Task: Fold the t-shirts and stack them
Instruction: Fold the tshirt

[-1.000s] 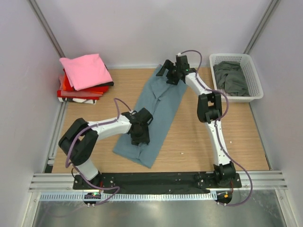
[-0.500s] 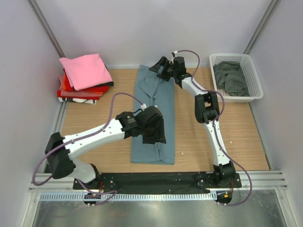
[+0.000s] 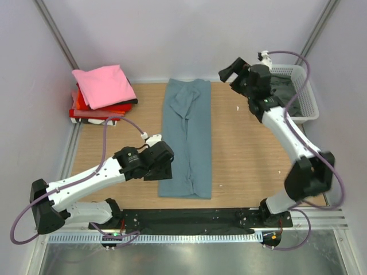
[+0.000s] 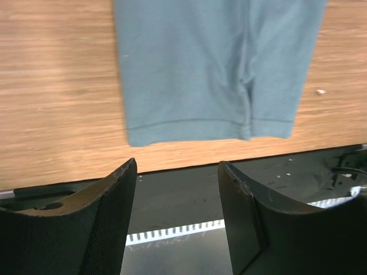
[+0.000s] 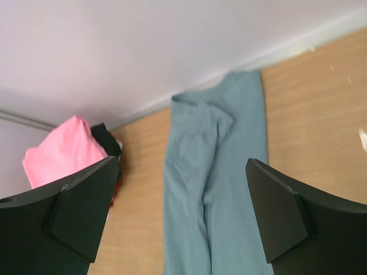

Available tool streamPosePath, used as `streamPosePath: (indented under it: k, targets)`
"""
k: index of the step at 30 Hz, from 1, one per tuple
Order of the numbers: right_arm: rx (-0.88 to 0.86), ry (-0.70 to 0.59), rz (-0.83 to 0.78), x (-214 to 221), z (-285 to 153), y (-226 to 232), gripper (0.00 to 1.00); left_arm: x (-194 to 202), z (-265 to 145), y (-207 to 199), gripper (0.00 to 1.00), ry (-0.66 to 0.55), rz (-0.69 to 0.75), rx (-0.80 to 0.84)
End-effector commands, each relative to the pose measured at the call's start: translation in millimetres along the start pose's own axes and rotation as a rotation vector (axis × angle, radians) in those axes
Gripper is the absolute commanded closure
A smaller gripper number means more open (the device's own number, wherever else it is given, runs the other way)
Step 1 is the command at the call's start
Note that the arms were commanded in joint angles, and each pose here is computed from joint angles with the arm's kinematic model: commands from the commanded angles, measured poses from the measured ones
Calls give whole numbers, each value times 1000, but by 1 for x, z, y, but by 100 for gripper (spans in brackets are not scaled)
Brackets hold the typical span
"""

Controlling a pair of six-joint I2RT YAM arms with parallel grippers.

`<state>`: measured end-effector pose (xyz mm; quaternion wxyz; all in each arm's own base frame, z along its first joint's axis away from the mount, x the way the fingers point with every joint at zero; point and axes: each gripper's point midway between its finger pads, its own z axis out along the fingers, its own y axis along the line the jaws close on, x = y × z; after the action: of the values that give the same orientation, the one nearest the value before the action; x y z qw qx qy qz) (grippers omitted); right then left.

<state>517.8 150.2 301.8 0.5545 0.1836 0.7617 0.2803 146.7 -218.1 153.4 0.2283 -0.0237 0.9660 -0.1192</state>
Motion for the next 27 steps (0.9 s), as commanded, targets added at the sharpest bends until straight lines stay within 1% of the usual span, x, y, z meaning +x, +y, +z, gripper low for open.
streamPosePath:
  k: [1,2,3,4,5,6,7,8,9,10,12,14,15,16,18,19,20,22,23,24,25,27]
  targets:
    - [196,102,-47,55,-70,-42,0,9,10,27,40,-9,-50,-37]
    - [172,139,-46,63,-102,-34,0,13,12,22,40,6,-70,1]
    - [167,257,-68,112,-123,-42,0,16,15,23,41,12,-86,9]
    - [158,316,-60,134,-140,-43,0,24,19,30,41,24,-91,6]
    - [101,329,-9,138,-168,-32,0,26,21,30,42,24,-102,12]
    - [109,463,13,181,-192,-51,0,28,23,33,44,27,-116,8]
    - [87,519,22,199,-212,-50,0,30,22,35,44,23,-126,18]
    - [65,525,52,201,-232,-48,0,36,29,41,45,29,-133,8]
    - [119,606,48,227,-253,-70,0,38,31,42,46,27,-154,15]
    - [103,665,45,241,-269,-70,0,40,31,42,46,22,-166,35]
    - [110,732,67,261,-297,-81,0,48,41,45,46,25,-188,58]
    - [108,775,61,277,-315,-86,1,51,45,38,47,24,-219,109]
    - [145,801,55,288,-323,-100,3,56,51,42,47,32,-222,102]
    - [150,803,77,292,-329,-102,8,58,52,42,47,36,-224,104]
    - [172,844,71,311,-337,-115,16,60,58,46,48,37,-225,87]
    - [186,855,81,316,-338,-118,24,61,60,47,48,37,-223,80]
    - [181,870,64,323,-340,-118,26,60,62,48,48,28,-225,75]
    - [182,860,41,329,-336,-118,29,63,67,50,48,32,-223,66]
    - [192,871,2,337,-336,-119,30,61,68,48,48,26,-227,74]
    - [202,851,-18,338,-332,-119,30,62,69,48,48,25,-228,70]
    - [205,856,-31,342,-332,-118,33,63,71,50,48,26,-227,66]
    - [183,879,-34,358,-332,-111,33,63,73,51,48,22,-227,59]
